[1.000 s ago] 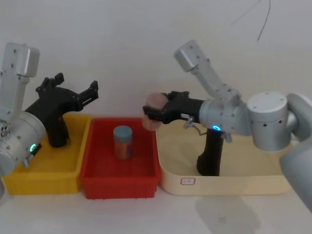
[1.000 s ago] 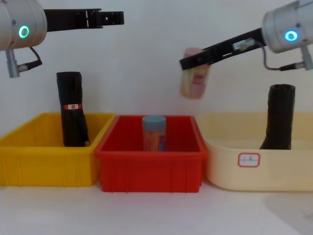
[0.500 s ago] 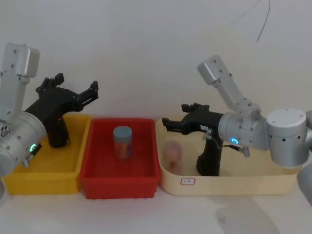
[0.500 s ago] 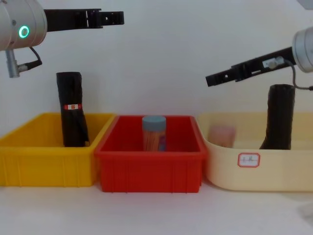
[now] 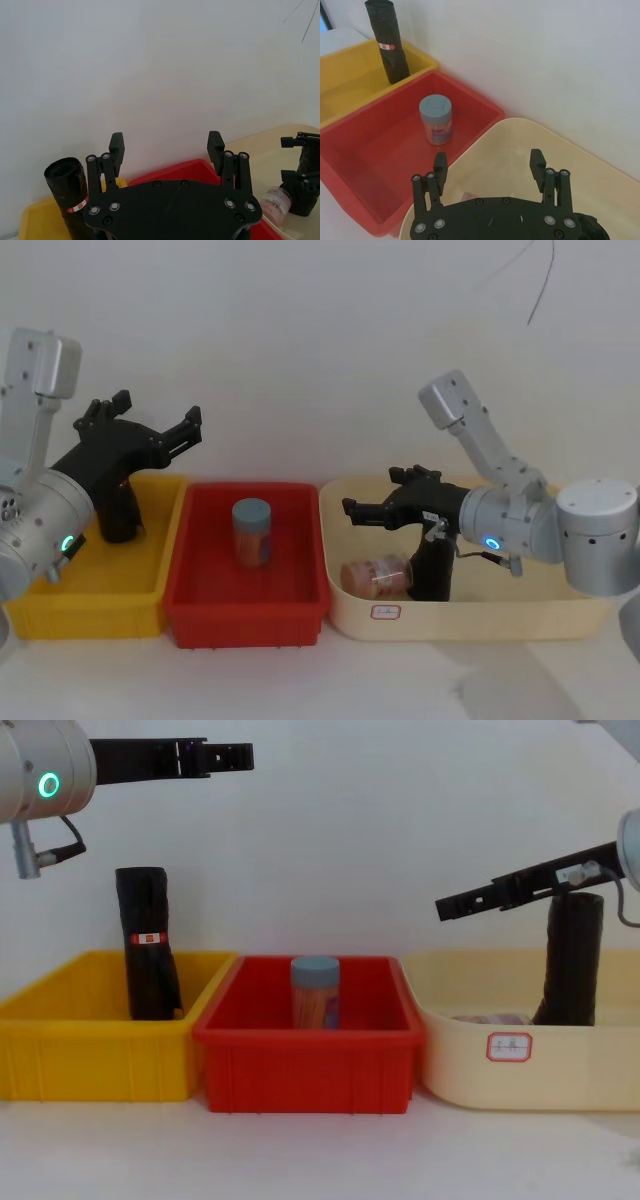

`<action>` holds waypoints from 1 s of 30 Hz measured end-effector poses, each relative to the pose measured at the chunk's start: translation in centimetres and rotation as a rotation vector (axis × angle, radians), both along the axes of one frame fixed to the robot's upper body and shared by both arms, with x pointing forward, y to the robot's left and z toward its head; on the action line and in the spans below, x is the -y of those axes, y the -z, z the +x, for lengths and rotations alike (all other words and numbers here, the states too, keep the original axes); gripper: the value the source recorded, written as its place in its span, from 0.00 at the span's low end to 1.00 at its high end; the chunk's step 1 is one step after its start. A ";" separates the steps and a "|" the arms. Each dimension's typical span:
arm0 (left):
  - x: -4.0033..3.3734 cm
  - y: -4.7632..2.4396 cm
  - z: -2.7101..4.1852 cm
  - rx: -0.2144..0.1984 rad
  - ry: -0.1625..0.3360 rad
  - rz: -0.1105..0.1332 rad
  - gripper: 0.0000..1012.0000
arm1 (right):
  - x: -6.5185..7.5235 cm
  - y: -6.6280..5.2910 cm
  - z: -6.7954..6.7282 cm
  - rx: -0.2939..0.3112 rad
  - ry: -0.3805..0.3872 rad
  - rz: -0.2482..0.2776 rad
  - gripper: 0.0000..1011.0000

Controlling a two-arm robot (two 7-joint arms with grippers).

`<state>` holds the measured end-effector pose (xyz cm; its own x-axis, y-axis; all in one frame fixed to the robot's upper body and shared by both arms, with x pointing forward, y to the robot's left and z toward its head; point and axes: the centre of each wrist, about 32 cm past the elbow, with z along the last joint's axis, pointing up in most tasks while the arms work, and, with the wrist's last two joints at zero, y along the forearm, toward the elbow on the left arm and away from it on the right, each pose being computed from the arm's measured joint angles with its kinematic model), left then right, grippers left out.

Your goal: Pick up the garbage bag with the one hand and transfer it to the other hand.

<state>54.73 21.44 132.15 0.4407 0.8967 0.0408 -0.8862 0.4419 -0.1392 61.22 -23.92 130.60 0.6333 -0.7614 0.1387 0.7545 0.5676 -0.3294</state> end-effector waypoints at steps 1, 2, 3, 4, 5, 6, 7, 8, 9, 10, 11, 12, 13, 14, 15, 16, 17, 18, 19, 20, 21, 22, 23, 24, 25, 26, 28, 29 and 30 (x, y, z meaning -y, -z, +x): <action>0.00 0.00 0.00 0.000 0.000 0.000 0.99 | 0.0 0.0 0.0 0.002 -0.001 0.003 0.99; 0.00 0.00 0.00 0.000 0.000 0.000 0.99 | 0.1 0.0 -0.1 0.004 -0.002 0.006 0.99; 0.00 0.00 0.00 0.000 0.000 0.000 0.99 | 0.1 0.0 -0.1 0.007 -0.003 0.009 0.99; 0.00 0.00 0.00 0.000 0.000 0.000 0.99 | 0.1 0.0 -0.2 0.015 -0.007 0.017 0.99; 0.00 0.00 0.00 0.000 0.000 0.000 0.99 | 0.2 0.1 -0.2 0.020 -0.010 0.023 0.99; 0.00 0.00 0.00 0.000 0.000 0.000 0.99 | 0.2 0.1 -0.3 0.023 -0.013 0.029 0.99; 0.00 0.00 0.00 0.000 0.000 0.000 0.99 | 0.2 0.1 -0.3 0.029 -0.016 0.034 0.99; 0.00 0.00 0.00 0.000 0.000 0.000 0.99 | 0.3 0.2 -0.5 0.038 -0.024 0.048 0.99; 0.00 0.00 0.00 0.000 0.000 0.000 0.99 | 0.3 0.2 -0.6 0.045 -0.030 0.057 0.99; 0.00 0.00 0.00 0.000 0.000 0.000 0.99 | 0.3 0.2 -0.7 0.051 -0.034 0.065 0.99; 0.00 0.00 0.00 0.000 0.000 0.000 0.99 | 0.3 0.2 -0.8 0.056 -0.038 0.072 0.99; 0.00 0.00 0.00 0.000 0.000 0.000 0.99 | 0.4 0.3 -0.9 0.068 -0.046 0.088 0.99; 0.00 0.00 0.00 0.000 0.000 0.000 0.99 | 0.4 0.3 -1.0 0.077 -0.053 0.098 0.99; 0.00 0.00 0.00 0.000 0.000 0.000 0.99 | 0.4 0.4 -1.2 0.089 -0.064 0.115 0.99; 0.00 0.00 0.00 0.000 0.000 0.000 0.99 | 0.4 0.5 -1.3 0.096 -0.068 0.123 0.99; 0.00 0.00 0.00 0.000 0.000 0.000 0.99 | 0.4 0.5 -1.6 0.113 -0.080 0.144 0.99; 0.00 0.00 0.00 0.000 0.000 0.000 0.99 | 0.4 0.5 -1.6 0.113 -0.080 0.144 0.99; 0.00 0.00 0.00 0.000 0.000 0.000 0.99 | 0.4 0.7 -1.8 0.126 -0.090 0.163 0.99; 0.00 0.00 0.00 0.000 0.000 0.000 0.99 | 0.3 0.9 -2.0 0.140 -0.101 0.184 0.99; 0.00 0.00 0.00 0.000 0.000 0.000 0.99 | 0.3 0.9 -2.1 0.150 -0.106 0.196 0.99; 0.00 0.00 0.00 0.000 0.000 0.000 0.99 | 0.2 1.1 -2.4 0.164 -0.118 0.216 0.99; 0.00 0.00 0.00 0.000 0.000 0.000 0.99 | 0.2 1.1 -2.4 0.164 -0.118 0.216 0.99; 0.00 0.00 0.00 0.000 0.000 0.000 0.99 | 0.1 1.3 -2.6 0.176 -0.129 0.237 0.99; 0.00 0.00 0.00 0.000 0.000 0.000 0.99 | 0.0 1.4 -2.7 0.183 -0.134 0.247 0.99; 0.00 0.00 0.00 0.000 0.000 0.000 0.99 | -0.2 1.6 -2.9 0.196 -0.145 0.270 0.99; 0.00 0.00 0.00 0.000 0.000 0.000 0.99 | -0.2 1.6 -2.9 0.196 -0.145 0.270 0.99; 0.00 0.00 0.00 0.000 0.000 0.000 0.99 | -0.4 2.0 -3.3 0.218 -0.164 0.304 0.99; 0.00 0.00 0.00 0.000 0.000 0.000 0.99 | -0.5 2.1 -3.4 0.225 -0.170 0.315 0.99; 0.00 0.00 0.00 0.000 0.000 0.000 0.99 | -0.6 2.2 -3.5 0.232 -0.176 0.326 0.99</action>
<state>54.73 21.44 132.15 0.4407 0.8967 0.0408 -0.8862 0.4418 -0.1392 57.70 -23.28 128.40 0.7375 -0.6724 0.0624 0.6702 0.7401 0.0551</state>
